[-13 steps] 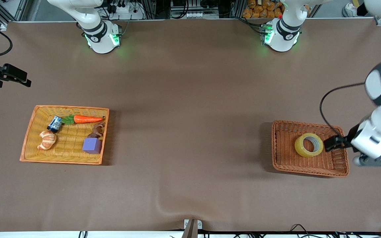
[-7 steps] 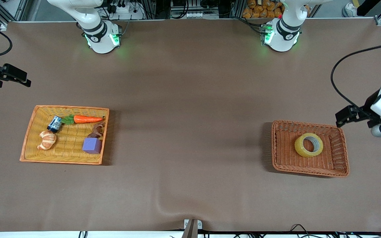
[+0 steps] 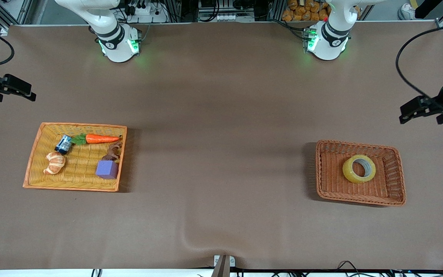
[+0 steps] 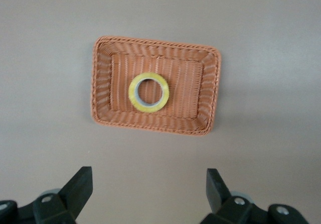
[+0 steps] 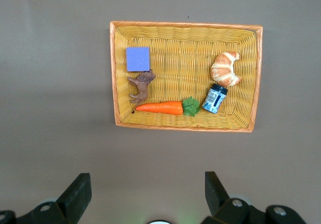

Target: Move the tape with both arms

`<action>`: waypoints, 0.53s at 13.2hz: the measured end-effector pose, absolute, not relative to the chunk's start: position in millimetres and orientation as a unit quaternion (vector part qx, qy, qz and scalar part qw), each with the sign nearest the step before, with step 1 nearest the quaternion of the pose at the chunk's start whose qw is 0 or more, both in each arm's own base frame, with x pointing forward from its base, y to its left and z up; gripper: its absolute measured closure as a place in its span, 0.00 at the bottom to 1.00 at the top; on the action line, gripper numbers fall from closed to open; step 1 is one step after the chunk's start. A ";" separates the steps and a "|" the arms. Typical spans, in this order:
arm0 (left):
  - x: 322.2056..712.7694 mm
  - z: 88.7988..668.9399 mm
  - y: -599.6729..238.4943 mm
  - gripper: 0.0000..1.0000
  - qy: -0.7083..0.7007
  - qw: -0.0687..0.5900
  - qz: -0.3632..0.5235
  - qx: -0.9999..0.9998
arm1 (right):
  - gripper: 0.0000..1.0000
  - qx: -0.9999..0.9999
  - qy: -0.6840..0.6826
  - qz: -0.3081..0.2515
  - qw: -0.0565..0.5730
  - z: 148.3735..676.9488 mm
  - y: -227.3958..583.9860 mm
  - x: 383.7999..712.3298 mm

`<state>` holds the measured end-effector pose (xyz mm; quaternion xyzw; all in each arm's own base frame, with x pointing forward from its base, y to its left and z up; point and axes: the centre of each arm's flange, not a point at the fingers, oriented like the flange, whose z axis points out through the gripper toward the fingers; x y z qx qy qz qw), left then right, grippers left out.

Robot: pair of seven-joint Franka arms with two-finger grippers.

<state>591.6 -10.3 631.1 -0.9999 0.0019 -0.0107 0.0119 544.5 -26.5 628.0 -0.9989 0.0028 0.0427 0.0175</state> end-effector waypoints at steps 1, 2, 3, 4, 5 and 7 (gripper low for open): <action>589.9 633.3 -4.5 0.00 -0.002 0.011 -0.011 -1.000 | 0.00 -0.999 0.003 0.043 0.017 628.0 -26.5 544.5; 589.0 634.5 -2.2 0.00 -0.004 0.011 -0.011 -1.000 | 0.00 -0.999 0.003 0.043 0.017 628.0 -26.5 544.5; 588.4 635.2 -2.4 0.00 -0.004 0.011 -0.011 -1.000 | 0.00 -0.999 0.003 0.043 0.017 628.0 -26.5 544.5; 587.5 635.9 -3.8 0.00 -0.003 0.011 -0.010 -1.000 | 0.00 -0.999 0.003 0.043 0.017 628.0 -26.5 544.5; 585.9 636.3 -5.6 0.00 -0.001 0.011 -0.007 -1.000 | 0.00 -0.999 0.003 0.043 0.017 628.0 -26.5 544.5; 580.8 639.5 -10.0 0.00 0.003 0.011 0.000 -1.000 | 0.00 -0.999 0.003 0.043 0.017 628.0 -26.6 544.5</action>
